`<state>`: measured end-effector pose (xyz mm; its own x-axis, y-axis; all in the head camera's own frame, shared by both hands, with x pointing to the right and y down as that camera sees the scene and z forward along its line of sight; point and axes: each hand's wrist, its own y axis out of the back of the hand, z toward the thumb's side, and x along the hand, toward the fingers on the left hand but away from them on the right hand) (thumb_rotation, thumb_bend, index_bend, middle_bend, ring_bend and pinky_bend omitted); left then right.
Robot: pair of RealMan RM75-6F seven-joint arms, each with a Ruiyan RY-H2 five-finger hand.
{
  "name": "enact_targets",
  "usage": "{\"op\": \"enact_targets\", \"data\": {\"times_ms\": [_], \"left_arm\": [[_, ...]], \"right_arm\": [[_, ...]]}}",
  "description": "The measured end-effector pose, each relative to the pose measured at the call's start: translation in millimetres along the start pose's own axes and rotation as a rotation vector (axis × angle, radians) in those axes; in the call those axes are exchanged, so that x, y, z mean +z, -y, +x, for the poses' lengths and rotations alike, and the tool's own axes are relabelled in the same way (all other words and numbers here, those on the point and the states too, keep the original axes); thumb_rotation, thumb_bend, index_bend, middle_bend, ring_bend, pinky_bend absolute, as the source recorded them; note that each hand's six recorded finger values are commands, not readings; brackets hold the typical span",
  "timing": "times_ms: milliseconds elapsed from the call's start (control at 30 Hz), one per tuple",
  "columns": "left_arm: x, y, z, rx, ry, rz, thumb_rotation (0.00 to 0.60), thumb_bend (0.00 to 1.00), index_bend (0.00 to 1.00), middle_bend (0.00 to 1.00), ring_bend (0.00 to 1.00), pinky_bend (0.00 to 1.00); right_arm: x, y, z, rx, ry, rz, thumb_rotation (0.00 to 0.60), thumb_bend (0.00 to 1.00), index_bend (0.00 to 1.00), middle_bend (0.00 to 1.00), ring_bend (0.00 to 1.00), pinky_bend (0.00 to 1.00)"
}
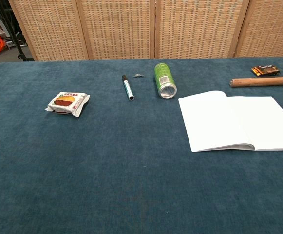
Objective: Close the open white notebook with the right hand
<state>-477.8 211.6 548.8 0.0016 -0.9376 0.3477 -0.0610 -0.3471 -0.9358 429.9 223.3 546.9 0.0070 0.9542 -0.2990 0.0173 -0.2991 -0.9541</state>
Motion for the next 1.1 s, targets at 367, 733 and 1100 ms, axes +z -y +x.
{"op": "enact_targets", "data": {"times_ms": [367,733,1100], "left_arm": [[-1,-1,-1,0.01,-0.006,-0.006,0.6,0.0,0.0,0.0,0.0,0.0],[-4,1,4,0.002,-0.02,-0.018,0.6,0.0,0.0,0.0,0.0,0.0],[-12,2,11,-0.015,-0.056,-0.03,0.6,0.0,0.0,0.0,0.0,0.0]], "right_arm": [[8,14,-5,0.045,-0.033,0.012,0.6,0.0,0.0,0.0,0.0,0.0],[85,50,-51,0.134,-0.299,0.108,0.6,0.0,0.0,0.0,0.0,0.0],[167,68,-80,0.163,-0.497,0.178,0.6,0.09,0.0,0.0,0.0,0.0]]}}
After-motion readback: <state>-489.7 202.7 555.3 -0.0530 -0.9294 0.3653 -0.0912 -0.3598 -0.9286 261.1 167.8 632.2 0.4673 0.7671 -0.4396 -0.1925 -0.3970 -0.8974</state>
